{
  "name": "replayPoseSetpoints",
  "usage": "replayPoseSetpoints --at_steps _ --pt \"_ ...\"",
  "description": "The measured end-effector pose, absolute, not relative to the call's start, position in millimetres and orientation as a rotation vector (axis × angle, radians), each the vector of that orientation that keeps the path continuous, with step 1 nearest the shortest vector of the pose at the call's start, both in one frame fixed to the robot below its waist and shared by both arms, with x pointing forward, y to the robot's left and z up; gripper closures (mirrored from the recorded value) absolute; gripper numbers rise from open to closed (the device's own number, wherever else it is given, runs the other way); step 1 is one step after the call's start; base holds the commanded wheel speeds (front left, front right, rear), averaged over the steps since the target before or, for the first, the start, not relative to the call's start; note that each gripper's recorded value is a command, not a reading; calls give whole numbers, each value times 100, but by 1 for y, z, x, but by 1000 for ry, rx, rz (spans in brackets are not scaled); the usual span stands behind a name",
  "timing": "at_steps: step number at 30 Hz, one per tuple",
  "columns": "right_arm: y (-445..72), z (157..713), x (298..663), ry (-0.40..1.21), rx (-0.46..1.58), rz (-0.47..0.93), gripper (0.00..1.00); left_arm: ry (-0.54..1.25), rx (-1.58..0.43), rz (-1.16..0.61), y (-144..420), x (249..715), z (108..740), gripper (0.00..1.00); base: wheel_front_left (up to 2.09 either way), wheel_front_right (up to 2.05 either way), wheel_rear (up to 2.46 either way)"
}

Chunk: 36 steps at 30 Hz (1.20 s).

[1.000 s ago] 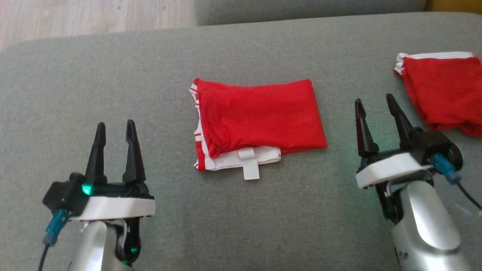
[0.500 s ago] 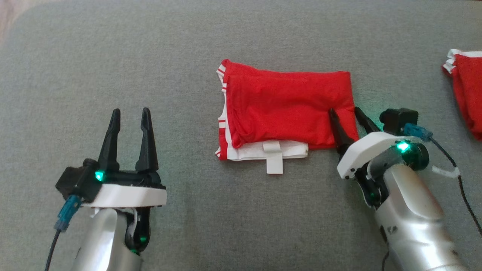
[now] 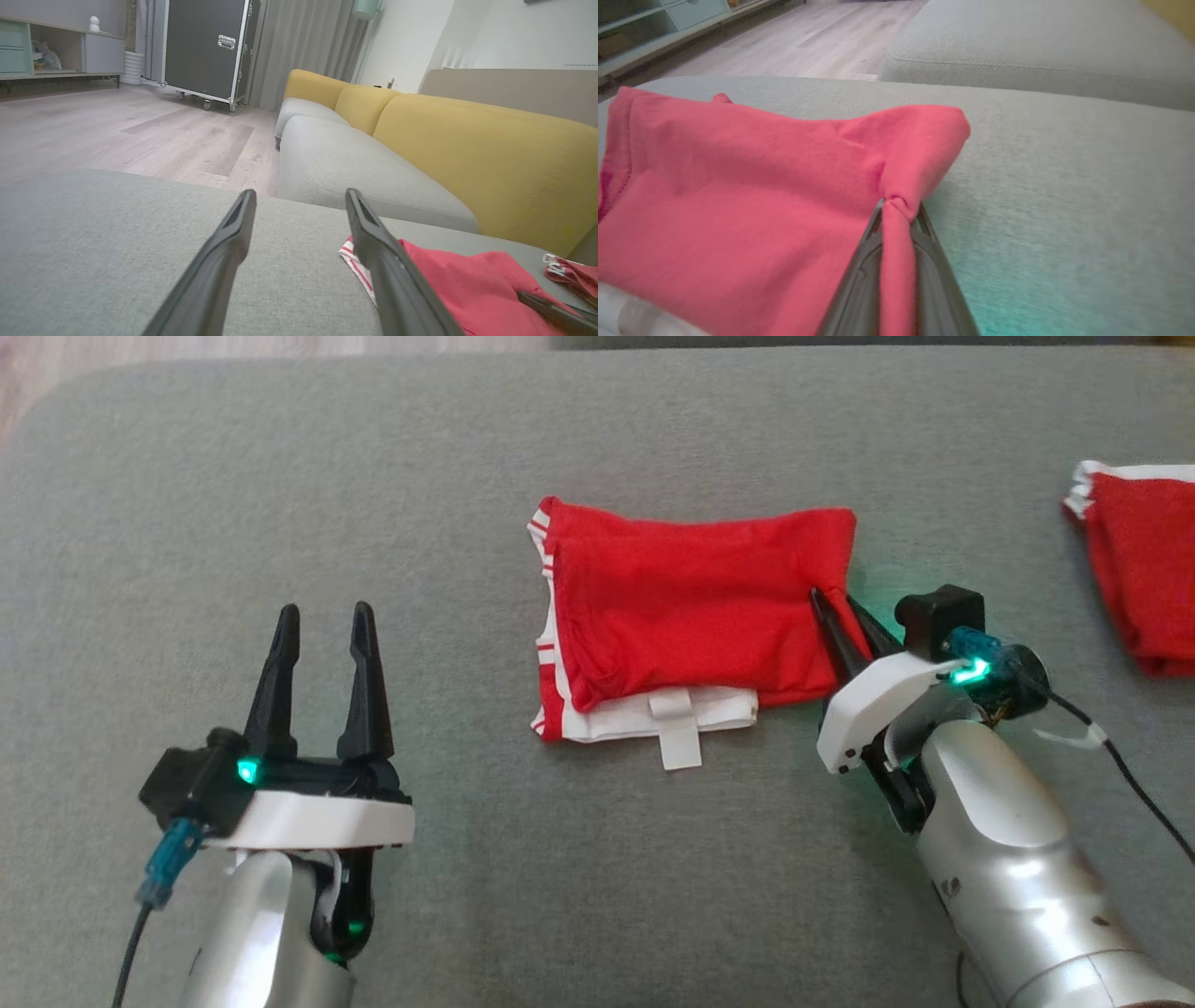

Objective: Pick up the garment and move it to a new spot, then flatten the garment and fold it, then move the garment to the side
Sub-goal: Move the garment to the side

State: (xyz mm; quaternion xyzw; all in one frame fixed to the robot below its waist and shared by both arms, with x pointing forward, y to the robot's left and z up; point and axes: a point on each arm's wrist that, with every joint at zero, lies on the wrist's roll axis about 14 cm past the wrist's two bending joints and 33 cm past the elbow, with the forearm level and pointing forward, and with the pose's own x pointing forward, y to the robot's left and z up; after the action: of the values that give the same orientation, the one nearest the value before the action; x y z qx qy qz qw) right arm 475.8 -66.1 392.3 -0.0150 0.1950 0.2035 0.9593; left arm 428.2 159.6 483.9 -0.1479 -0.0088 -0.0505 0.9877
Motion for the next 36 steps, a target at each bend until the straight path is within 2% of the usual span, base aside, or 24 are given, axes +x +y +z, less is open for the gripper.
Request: replayPoseSetpoints --at_steps 10,21,29,32,36 --pt "-104 425 476 277 -239 389 100 -41 -300 -229 115 434 497 0 0 0 0" --pt "-209 469 486 237 -498 254 100 -33 -318 -352 70 442 496 0 0 0 0" --pt "-291 492 509 286 -677 142 100 -8 -341 -414 44 467 481 0 0 0 0" --pt "-330 498 513 328 -705 62 100 -7 -347 -437 36 477 478 0 0 0 0" --pt "-357 490 515 393 -691 -10 100 10 -354 -439 34 484 468 0 0 0 0"
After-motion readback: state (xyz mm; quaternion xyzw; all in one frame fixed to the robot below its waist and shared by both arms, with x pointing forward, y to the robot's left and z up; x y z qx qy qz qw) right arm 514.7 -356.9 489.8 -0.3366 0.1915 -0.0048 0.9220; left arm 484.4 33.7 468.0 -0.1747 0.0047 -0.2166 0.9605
